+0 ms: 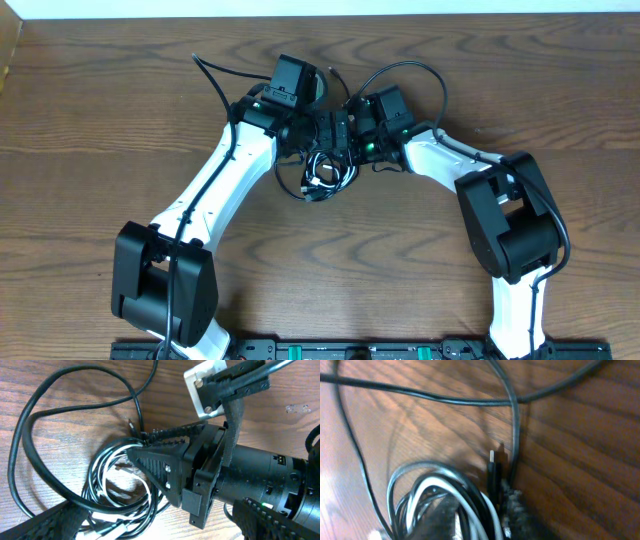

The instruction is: Untangle cables

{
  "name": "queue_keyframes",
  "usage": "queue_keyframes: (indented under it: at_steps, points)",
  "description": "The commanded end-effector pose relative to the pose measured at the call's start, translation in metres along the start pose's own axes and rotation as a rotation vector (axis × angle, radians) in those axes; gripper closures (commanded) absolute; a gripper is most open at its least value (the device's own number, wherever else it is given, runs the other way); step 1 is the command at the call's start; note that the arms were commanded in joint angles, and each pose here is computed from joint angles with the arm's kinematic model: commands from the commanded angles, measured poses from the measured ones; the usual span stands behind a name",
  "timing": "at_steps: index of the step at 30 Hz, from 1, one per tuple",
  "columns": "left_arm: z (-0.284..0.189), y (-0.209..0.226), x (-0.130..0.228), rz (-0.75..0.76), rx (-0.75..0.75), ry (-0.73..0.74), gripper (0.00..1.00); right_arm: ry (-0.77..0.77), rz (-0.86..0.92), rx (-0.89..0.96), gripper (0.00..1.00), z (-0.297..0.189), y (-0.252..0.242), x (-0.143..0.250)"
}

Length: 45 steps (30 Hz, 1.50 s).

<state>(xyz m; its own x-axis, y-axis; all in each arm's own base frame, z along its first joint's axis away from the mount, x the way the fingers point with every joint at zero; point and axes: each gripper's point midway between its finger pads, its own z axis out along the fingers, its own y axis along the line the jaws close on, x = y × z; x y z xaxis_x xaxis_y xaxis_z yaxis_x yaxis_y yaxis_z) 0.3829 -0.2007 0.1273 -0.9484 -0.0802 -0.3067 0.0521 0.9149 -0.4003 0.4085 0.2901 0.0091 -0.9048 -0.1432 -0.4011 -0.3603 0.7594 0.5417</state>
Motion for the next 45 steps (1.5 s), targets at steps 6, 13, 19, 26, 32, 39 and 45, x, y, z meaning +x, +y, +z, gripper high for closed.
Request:
queue_keyframes:
  at_steps: [6,13,19,26,32,39,45]
  points:
    - [-0.013,-0.005,-0.010,0.015,0.005,-0.042,0.02,0.046,0.115,0.109,0.99,0.003,-0.039,0.018]
    - [-0.013,-0.005,-0.010,0.015,0.005,-0.042,0.02,0.057,0.233,0.104,0.99,-0.014,-0.065,0.018]
    - [-0.013,-0.005,-0.010,0.015,0.005,-0.042,0.02,0.056,0.205,0.221,0.99,-0.061,-0.093,0.014]
    - [-0.013,-0.005,-0.010,0.015,0.005,-0.042,0.02,0.063,0.200,0.233,0.87,-0.070,-0.095,0.015]
    - [-0.013,-0.005,-0.010,0.015,0.005,-0.042,0.02,0.075,0.086,0.196,0.56,-0.051,-0.063,0.016]
    - [-0.013,-0.005,-0.010,0.015,0.005,-0.042,0.02,0.058,-0.114,0.140,0.30,-0.024,-0.013,0.014]
    - [-0.013,-0.005,-0.010,0.015,0.005,-0.042,0.02,0.055,-0.042,0.183,0.45,-0.015,-0.023,0.017]
